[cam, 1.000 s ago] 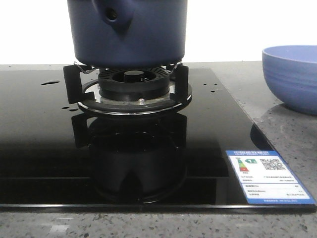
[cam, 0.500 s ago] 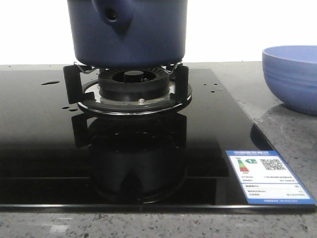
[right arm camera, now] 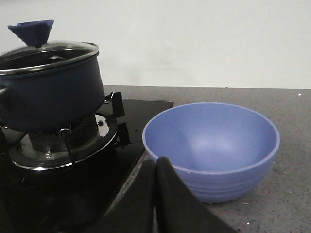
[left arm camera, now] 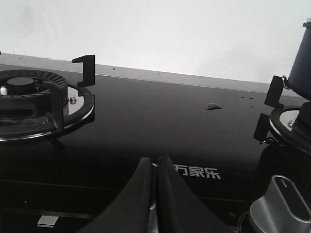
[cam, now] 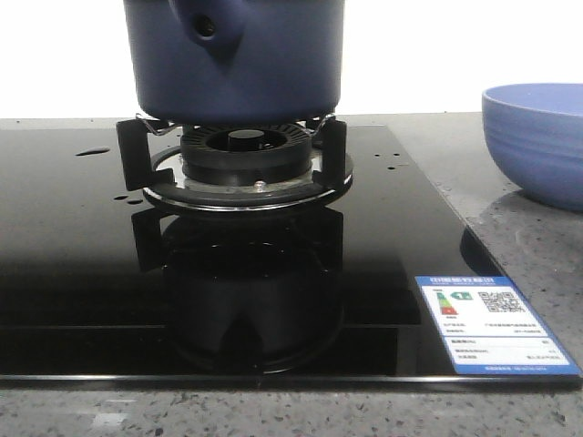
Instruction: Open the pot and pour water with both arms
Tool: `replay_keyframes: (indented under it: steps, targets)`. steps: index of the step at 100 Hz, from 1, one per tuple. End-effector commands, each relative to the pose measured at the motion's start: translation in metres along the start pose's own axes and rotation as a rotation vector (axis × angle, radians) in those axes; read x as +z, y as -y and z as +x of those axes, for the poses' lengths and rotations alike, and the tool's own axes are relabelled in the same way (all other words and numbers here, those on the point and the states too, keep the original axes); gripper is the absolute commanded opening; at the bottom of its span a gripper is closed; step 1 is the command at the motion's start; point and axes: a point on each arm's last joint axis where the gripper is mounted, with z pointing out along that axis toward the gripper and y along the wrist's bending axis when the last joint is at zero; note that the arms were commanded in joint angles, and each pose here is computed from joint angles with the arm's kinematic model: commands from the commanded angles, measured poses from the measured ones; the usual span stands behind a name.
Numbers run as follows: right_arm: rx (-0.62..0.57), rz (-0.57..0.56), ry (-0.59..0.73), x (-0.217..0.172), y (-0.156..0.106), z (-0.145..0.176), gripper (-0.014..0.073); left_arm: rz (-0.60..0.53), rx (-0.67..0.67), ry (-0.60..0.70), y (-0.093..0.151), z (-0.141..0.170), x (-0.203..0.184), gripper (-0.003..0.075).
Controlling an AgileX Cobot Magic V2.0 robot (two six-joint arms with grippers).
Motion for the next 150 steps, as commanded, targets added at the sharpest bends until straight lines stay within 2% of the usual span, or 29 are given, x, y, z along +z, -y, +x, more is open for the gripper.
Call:
replay_keyframes:
  steps: [1, 64, 90, 98, 128, 150]
  targets:
    - [0.007, 0.034, 0.069, -0.001, 0.003, -0.013, -0.0046, 0.008, -0.010, 0.065, 0.000, 0.003, 0.000, -0.0019]
    - [0.007, 0.042, 0.078, -0.001, 0.003, -0.014, -0.0046, 0.008, -0.010, 0.065, 0.000, 0.003, 0.000, -0.0019]
    - [-0.043, 0.230, 0.124, 0.004, 0.022, -0.018, -0.0046, 0.008, -0.010, 0.065, 0.000, 0.003, 0.000, -0.0019]
    - [-0.085, 0.245, 0.129, 0.011, 0.025, -0.009, -0.0046, 0.008, -0.010, 0.065, 0.000, 0.003, 0.000, -0.0019]
    - [-0.072, 0.245, 0.052, 0.012, 0.029, 0.057, -0.0046, 0.008, -0.010, 0.065, 0.000, 0.003, 0.000, -0.0019]
    - [-0.068, 0.286, 0.046, 0.003, 0.030, 0.068, -0.0046, 0.008, -0.010, 0.065, 0.000, 0.003, 0.000, -0.0019]
